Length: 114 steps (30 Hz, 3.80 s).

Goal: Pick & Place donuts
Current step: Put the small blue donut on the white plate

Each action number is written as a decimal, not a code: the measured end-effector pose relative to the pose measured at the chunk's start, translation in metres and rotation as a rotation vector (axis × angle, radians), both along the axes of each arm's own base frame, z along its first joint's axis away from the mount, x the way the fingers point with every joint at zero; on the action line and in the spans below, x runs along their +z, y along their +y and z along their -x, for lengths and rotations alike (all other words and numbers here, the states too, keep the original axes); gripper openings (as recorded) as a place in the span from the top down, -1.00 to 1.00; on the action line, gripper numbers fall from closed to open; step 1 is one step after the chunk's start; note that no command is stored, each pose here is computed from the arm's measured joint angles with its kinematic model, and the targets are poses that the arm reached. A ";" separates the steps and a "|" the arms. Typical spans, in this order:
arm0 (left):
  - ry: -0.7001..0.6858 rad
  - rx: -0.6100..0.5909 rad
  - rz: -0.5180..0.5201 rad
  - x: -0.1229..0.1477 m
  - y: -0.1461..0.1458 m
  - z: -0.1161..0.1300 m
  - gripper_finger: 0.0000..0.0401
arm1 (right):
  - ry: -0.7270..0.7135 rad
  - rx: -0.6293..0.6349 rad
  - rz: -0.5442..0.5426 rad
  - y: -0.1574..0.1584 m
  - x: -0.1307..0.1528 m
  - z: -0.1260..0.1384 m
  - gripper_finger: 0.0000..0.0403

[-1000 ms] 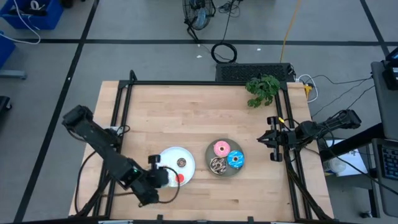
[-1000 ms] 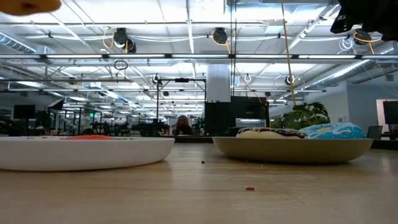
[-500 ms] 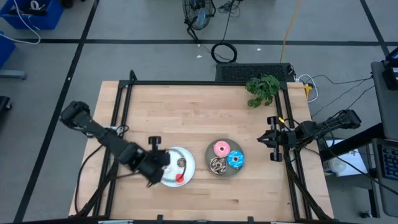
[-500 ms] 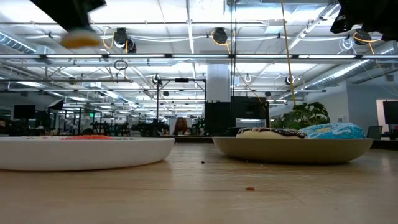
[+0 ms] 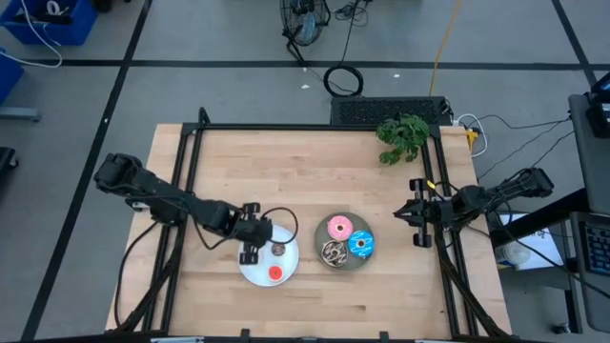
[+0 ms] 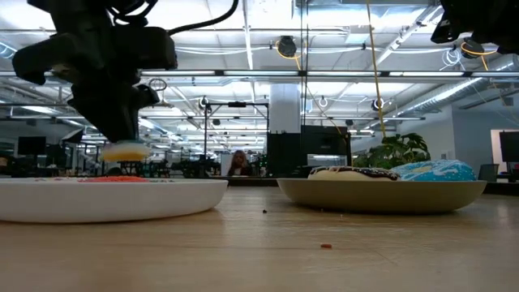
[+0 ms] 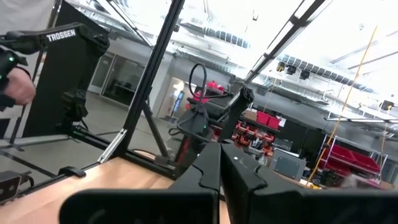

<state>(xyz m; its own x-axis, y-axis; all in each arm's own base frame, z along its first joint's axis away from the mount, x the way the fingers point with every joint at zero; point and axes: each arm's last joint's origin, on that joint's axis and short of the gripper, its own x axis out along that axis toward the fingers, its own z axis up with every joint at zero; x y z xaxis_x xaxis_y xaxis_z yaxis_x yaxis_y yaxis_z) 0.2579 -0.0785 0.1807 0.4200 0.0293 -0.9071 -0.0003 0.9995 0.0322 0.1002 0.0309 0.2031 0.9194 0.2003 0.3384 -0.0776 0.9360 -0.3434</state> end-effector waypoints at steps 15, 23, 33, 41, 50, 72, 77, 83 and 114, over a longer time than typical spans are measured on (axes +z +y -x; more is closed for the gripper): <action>-0.051 0.104 0.043 -0.029 0.001 0.008 0.95 | 0.002 0.001 -0.003 0.000 0.000 0.000 1.00; -0.076 0.105 0.110 -0.032 0.001 0.007 0.44 | 0.001 0.002 -0.006 0.000 0.000 0.000 1.00; -0.088 0.168 0.127 -0.027 0.008 0.001 -0.01 | -0.006 0.003 -0.009 0.000 0.001 0.000 1.00; -0.014 0.169 0.080 -0.007 0.008 -0.004 -0.03 | -0.006 0.002 -0.008 0.000 0.001 0.000 1.00; -0.108 0.156 0.104 0.017 -0.014 -0.014 -0.03 | -0.006 0.002 -0.007 0.000 0.001 0.000 1.00; -0.034 0.177 -0.037 -0.013 -0.043 -0.008 -0.03 | -0.009 0.002 -0.009 0.000 0.001 0.000 1.00; -0.038 0.198 -0.024 -0.013 -0.043 -0.008 -0.03 | -0.009 0.002 -0.009 0.000 0.001 0.000 1.00; -0.020 0.207 -0.026 -0.020 -0.044 -0.010 -0.03 | -0.009 0.002 -0.009 0.000 0.001 0.000 1.00; 0.029 0.182 -0.041 -0.027 -0.041 -0.022 0.00 | -0.011 0.002 -0.011 0.000 0.001 0.000 1.00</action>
